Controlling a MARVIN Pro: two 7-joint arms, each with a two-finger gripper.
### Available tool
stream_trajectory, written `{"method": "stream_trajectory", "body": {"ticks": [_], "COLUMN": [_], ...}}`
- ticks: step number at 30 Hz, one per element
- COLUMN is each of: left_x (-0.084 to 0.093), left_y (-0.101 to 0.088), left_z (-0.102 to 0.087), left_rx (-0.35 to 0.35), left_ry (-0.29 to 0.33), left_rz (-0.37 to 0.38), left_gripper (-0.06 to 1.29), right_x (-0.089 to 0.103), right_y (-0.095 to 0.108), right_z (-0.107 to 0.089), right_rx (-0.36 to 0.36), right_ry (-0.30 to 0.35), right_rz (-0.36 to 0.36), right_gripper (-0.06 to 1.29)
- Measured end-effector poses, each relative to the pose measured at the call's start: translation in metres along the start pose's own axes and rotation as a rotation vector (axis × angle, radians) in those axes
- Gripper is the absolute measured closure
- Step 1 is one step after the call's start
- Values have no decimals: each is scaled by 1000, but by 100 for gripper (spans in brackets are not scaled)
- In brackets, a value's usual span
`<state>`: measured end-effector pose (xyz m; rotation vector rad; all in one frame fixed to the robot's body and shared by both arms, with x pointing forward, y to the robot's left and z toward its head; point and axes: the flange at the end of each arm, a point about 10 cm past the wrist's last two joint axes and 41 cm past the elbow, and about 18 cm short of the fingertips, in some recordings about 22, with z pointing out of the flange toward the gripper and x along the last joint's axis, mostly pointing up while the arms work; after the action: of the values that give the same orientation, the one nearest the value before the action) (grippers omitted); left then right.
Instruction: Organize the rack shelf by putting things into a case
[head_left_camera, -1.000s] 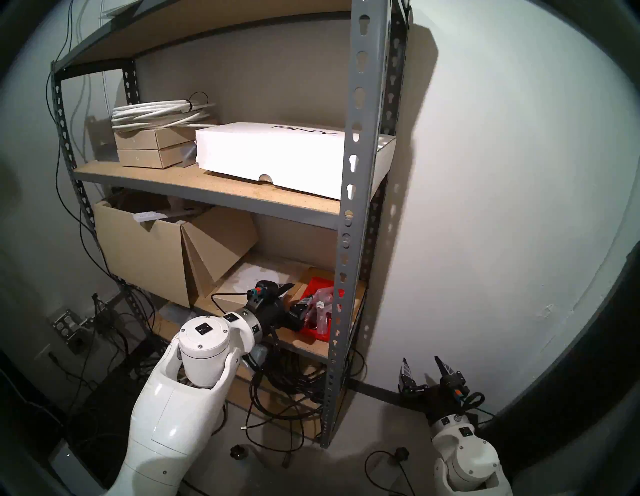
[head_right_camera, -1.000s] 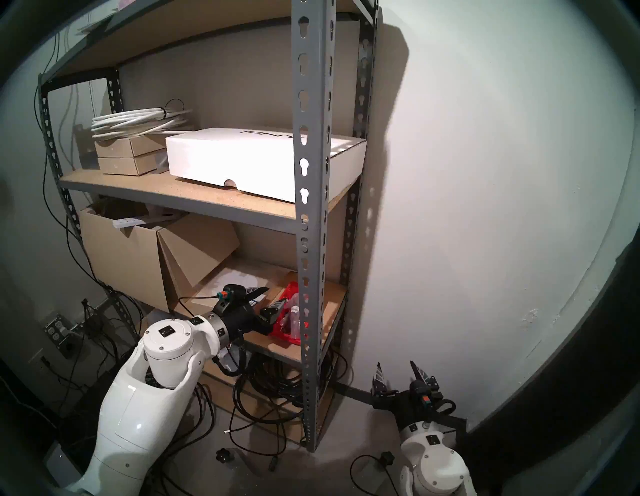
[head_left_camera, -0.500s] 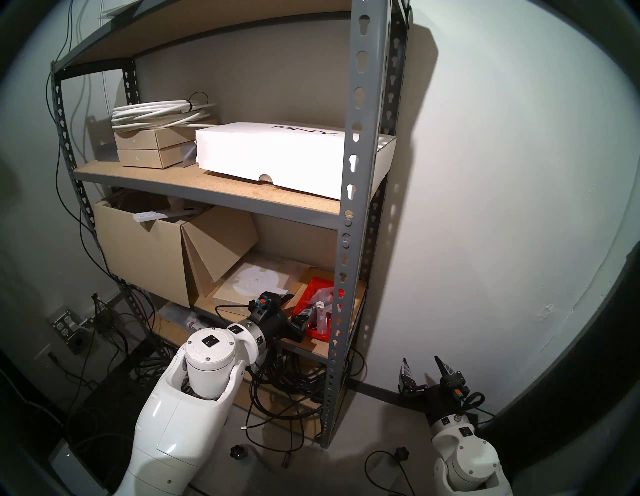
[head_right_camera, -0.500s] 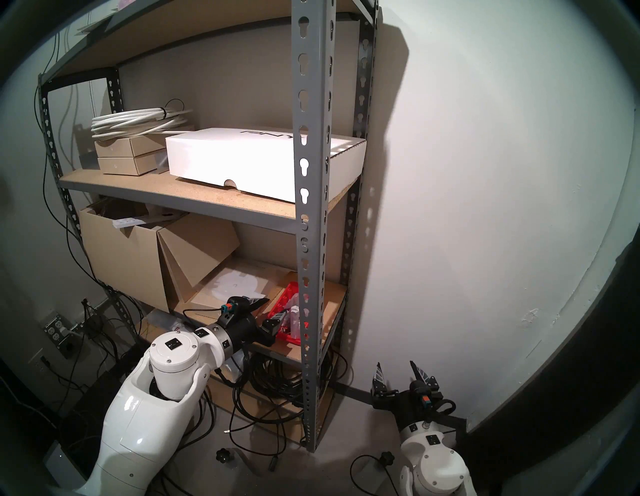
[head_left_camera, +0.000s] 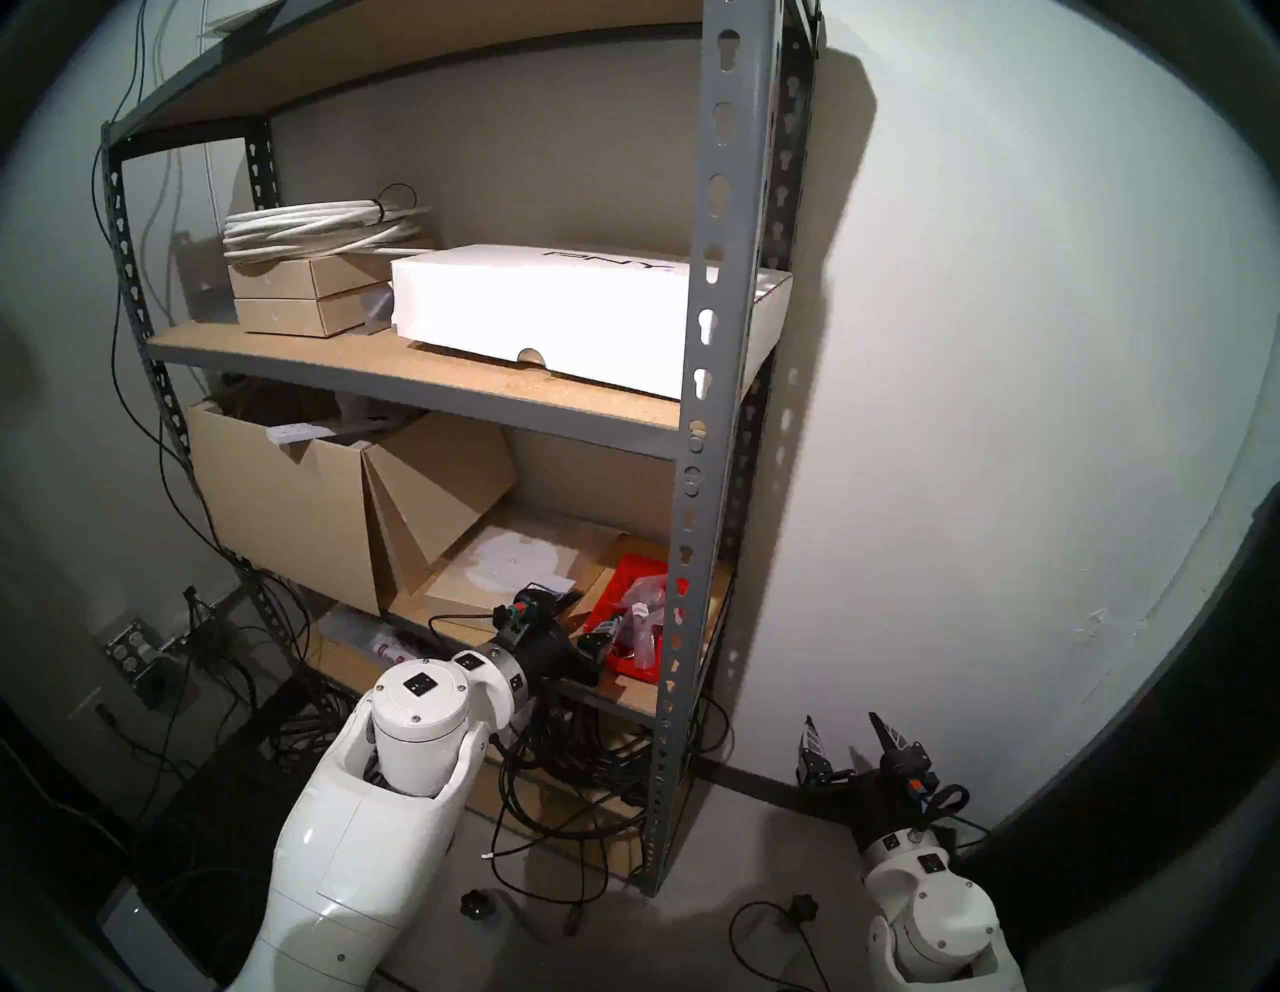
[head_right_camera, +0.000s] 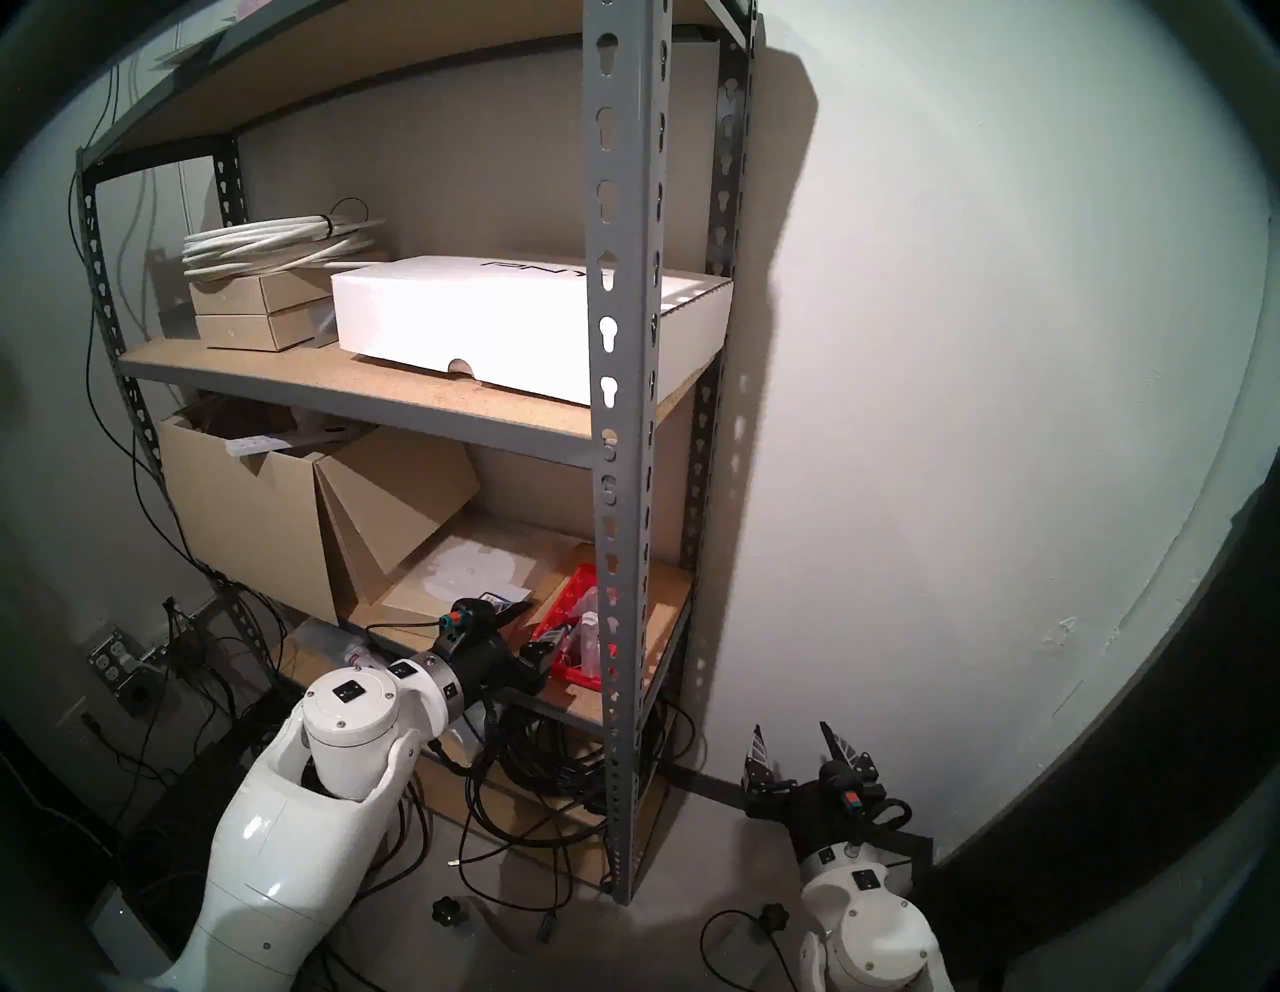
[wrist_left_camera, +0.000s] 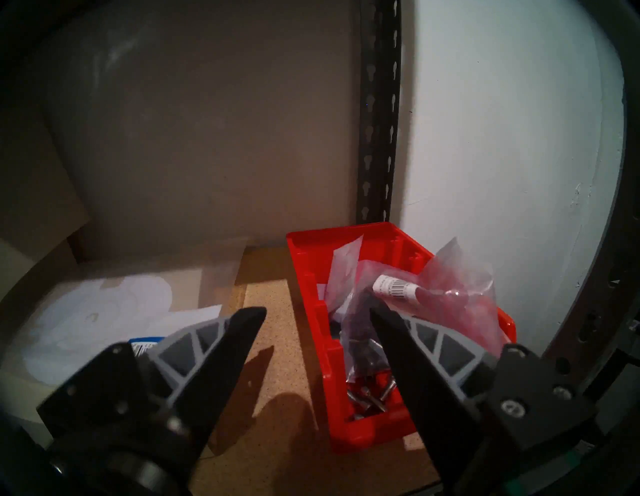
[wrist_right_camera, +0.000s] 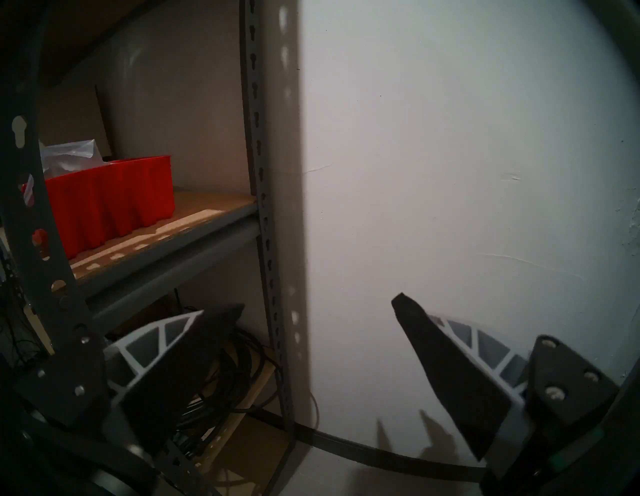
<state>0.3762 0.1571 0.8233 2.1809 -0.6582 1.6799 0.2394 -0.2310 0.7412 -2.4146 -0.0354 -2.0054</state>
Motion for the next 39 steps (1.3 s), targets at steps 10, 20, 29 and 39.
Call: {"method": "stream_trajectory", "body": {"ticks": [10,20,29,39], "left_x": [-4,-8,-8,-15], "left_y": [6,3,2,3], "left_z": [9,16,20,22], "left_rx": [-16,12,18,15], "left_ry": [-17,-34,-34,-47], "left_rz": [9,26,34,23], "left_gripper": [35,34,42,51], "right_x": [0,0,0,0], "right_y": [0,0,0,0], "right_z": [0,0,0,0], "right_rx": [0,0,0,0], "right_ry": [0,0,0,0], "right_rz": [0,0,0,0], "right_gripper": [-3,-3,-3,-3]}}
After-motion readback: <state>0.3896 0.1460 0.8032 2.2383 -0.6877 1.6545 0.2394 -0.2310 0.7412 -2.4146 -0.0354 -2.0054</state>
